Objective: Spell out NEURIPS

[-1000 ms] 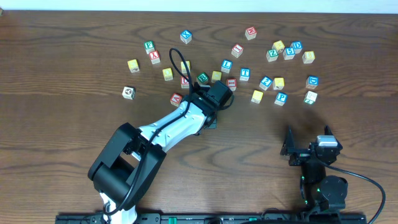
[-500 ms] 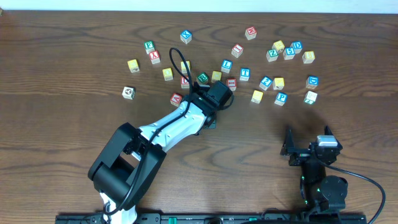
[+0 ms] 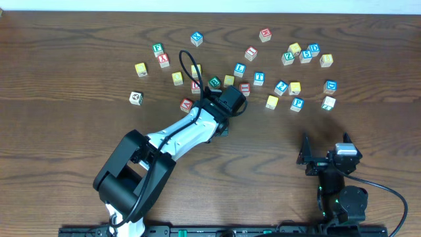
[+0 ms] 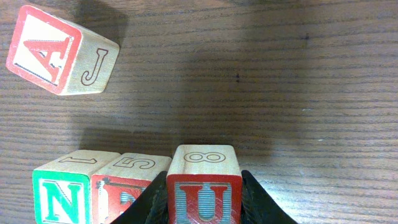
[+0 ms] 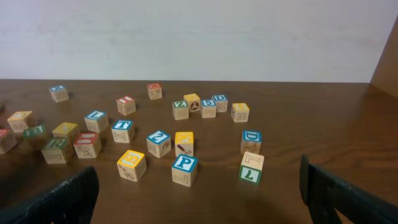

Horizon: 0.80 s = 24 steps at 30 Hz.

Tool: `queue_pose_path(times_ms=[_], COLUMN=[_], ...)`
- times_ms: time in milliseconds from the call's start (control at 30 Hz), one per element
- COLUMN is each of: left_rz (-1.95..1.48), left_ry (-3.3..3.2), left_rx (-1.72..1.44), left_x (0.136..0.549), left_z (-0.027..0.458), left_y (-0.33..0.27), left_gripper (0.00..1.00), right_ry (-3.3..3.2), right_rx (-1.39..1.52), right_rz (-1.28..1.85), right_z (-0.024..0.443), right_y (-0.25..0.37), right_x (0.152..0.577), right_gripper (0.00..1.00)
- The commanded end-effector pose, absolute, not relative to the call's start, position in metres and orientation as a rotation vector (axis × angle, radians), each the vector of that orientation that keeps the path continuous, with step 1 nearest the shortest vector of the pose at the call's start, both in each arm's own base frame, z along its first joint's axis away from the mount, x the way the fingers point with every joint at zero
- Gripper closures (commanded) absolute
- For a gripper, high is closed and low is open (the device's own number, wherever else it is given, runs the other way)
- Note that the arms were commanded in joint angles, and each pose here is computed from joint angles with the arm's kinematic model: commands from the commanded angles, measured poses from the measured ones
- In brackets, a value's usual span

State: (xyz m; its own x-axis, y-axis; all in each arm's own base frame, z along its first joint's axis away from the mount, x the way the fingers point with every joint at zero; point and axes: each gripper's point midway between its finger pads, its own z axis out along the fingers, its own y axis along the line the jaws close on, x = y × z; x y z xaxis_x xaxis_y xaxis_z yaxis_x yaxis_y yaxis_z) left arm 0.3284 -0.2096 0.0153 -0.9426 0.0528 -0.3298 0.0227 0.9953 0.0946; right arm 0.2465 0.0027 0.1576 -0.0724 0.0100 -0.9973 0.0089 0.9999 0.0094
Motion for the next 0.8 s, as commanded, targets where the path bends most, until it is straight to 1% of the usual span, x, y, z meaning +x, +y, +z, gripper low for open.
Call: queue_pose_path(times_ms=[0,433,767], left_rz=[0.209,0.202,0.135], left_ry=[2.827,2.832,2.873], left_rx=[0.046,0.046,0.056], left_x=[0.3199,0.3193,0.3129], left_z=[-0.0001,-0.0004,-0.0032], left_y=[-0.1953,-0.1961,-0.2043], left_gripper=[0.92,0.92,0.93], right_ry=[1.644,1.644,1.644], right_rx=[0.012,0.012,0.012], right_rz=[-0.009,-0.009,-0.009], right_z=[0.1570,0.1569,0.1569], right_y=[0.0012,0.0012,0.0012], right_x=[0.2463,0.2463,0.2463], right_gripper=[0.01,0.01,0.01])
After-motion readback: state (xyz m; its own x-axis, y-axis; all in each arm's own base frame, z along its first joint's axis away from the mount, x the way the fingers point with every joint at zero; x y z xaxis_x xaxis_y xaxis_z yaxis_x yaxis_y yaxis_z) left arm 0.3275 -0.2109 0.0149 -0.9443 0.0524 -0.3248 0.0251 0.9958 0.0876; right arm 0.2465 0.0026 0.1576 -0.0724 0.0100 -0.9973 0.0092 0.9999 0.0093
